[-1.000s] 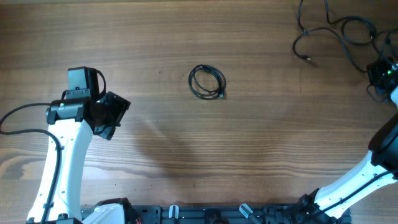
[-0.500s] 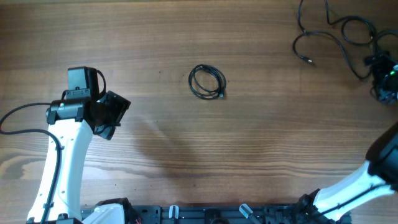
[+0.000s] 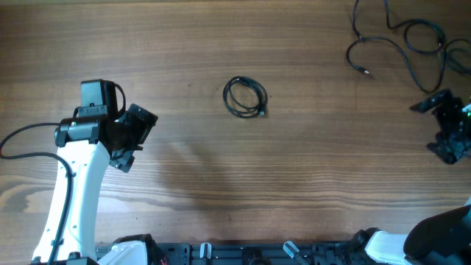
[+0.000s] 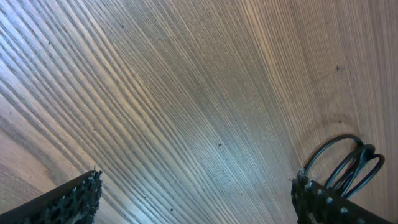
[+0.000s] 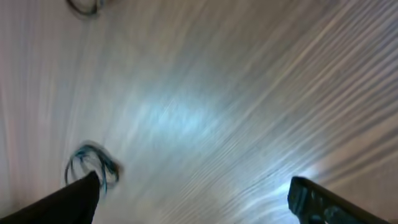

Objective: Untangle cables

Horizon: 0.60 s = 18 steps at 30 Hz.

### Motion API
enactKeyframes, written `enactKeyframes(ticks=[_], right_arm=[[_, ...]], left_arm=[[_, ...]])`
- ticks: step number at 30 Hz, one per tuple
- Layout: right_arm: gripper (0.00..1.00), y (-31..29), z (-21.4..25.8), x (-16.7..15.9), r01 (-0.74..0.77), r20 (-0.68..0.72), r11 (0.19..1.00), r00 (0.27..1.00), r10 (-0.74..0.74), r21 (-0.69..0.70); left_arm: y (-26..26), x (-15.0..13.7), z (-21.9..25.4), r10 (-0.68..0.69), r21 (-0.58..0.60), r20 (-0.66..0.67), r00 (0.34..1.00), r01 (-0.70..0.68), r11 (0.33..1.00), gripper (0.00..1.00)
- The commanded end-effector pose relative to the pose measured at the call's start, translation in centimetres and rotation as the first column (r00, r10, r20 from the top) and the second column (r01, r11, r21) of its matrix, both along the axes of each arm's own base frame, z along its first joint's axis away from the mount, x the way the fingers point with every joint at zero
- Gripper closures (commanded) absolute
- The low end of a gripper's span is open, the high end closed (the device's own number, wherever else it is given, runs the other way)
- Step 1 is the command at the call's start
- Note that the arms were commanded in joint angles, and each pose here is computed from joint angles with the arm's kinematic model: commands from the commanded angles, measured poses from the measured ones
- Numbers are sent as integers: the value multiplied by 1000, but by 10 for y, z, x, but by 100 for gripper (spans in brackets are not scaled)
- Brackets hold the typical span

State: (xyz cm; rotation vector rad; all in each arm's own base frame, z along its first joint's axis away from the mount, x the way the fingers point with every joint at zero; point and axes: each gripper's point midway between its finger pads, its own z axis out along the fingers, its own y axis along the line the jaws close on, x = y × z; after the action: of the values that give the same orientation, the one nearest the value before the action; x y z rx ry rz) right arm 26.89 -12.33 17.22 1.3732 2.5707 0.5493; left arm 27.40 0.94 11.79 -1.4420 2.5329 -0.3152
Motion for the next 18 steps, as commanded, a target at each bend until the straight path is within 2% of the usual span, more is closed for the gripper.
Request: enactKeyframes(ticks=[1,3,8,12,18], right_arm=[[0,31,9,-10,-119,19,989,993,118,83],[0,68,15,-7,-243,48,959,970,238,147],[0,117,22,-10,-427,56,894,904,423,134],[0,125,36,-21,-513,97,857,856,508,44],[0,131,65,-33,-515,194,855,835,515,-56]], left_arm=[[-2,-1,-2,-6,-9,-8,1000,6,1000,0],[-2,-1,-2,-6,-9,-8,1000,6,1000,0],[-2,-1,-2,-6,-9,-8,1000,6,1000,0],[-2,-1,-2,-6,-9,-8,1000,6,1000,0],[-2,-1,-2,-6,-9,-8,1000,6,1000,0]])
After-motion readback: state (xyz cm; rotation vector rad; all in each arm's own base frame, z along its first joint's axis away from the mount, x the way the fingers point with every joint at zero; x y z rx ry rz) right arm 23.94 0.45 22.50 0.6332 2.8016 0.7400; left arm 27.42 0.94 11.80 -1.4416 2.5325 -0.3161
